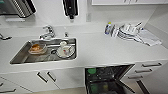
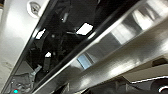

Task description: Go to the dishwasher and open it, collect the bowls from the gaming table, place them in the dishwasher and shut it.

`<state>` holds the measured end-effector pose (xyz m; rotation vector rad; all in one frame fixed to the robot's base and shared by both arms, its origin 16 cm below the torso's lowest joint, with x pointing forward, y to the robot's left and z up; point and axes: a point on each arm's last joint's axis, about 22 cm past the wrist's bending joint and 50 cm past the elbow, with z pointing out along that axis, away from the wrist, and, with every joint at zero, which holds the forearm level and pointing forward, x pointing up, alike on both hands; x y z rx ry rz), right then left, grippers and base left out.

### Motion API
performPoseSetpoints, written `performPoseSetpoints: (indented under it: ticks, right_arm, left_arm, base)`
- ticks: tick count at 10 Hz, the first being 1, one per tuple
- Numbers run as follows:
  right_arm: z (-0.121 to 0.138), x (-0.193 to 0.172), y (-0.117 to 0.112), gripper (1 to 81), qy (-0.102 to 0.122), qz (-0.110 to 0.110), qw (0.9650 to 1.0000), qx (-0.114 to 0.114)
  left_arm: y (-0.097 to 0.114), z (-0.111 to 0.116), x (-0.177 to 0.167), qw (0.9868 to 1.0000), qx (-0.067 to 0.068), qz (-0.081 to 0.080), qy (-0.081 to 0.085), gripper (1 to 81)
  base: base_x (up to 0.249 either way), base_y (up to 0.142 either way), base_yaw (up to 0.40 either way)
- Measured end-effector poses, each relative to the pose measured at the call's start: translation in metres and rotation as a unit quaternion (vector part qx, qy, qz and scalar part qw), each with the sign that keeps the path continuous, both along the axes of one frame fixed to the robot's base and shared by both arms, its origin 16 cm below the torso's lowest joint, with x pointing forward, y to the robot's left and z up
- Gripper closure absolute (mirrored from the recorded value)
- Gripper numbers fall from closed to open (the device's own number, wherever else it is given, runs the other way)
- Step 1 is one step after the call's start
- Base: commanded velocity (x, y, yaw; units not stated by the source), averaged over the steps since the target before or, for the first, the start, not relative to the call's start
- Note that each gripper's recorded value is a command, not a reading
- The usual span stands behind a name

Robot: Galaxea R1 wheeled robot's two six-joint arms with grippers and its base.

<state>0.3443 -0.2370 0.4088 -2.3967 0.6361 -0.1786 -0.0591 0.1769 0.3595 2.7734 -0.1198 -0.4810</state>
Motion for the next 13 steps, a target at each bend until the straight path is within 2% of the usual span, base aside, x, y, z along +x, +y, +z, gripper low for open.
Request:
performPoseSetpoints:
  ticks: [1,3,4,5,6,7,8,10,12,13]
  right_arm:
    - [0.011,0.012,0.000,1.0,-0.005,0.000,0.9999,0.009]
    - [0.045,0.058,0.001,1.0,-0.039,-0.009,0.9985,0.037]
    - [0.067,0.093,-0.001,1.0,-0.067,-0.022,0.9960,0.055]
    - [0.094,0.128,-0.004,1.0,-0.095,-0.038,0.9918,0.077]
    - [0.121,0.156,-0.003,1.0,-0.124,-0.045,0.9865,0.097]
    - [0.138,0.169,0.001,1.0,-0.138,-0.049,0.9827,0.113]
    - [0.144,0.169,0.004,1.0,-0.141,-0.051,0.9813,0.121]
    - [0.136,0.157,0.000,1.0,-0.135,-0.050,0.9828,0.116]
    - [0.095,0.104,-0.009,1.0,-0.103,-0.035,0.9903,0.086]
    - [0.069,0.053,-0.006,1.0,-0.077,-0.016,0.9943,0.072]
  left_arm:
    - [0.000,0.000,-0.001,1.0000,0.000,0.000,0.000,1.0]
    - [0.000,0.000,-0.001,1.0000,0.000,0.000,0.000,1.0]
    - [0.000,0.000,0.000,1.0000,0.000,0.000,0.000,1.0]
    - [0.000,0.000,0.000,1.0000,0.000,0.000,0.000,1.0]
    - [0.000,0.000,-0.001,1.0000,0.000,0.000,0.000,1.0]
    - [0.000,0.000,0.000,1.0000,0.000,0.000,0.000,1.0]
    - [0.000,0.000,0.000,1.0000,0.000,0.000,0.000,1.0]
    - [0.000,0.000,0.000,1.0000,0.001,0.001,0.001,1.0]
    - [0.000,-0.002,0.005,1.0000,0.001,0.002,-0.002,1.0]
    - [0.000,-0.002,0.005,1.0000,0.001,0.002,-0.003,1.0]
  base:
    - [0.000,0.000,0.000]
    - [0.000,0.000,0.000]
    - [0.000,0.000,0.000]
    - [0.000,0.000,0.000]
    - [0.000,0.000,0.000]
    - [0.000,0.000,0.000]
    - [0.000,0.000,0.000]
    - [0.000,0.000,0.000]
    - [0.000,0.000,0.000]
    - [0.000,0.000,0.000]
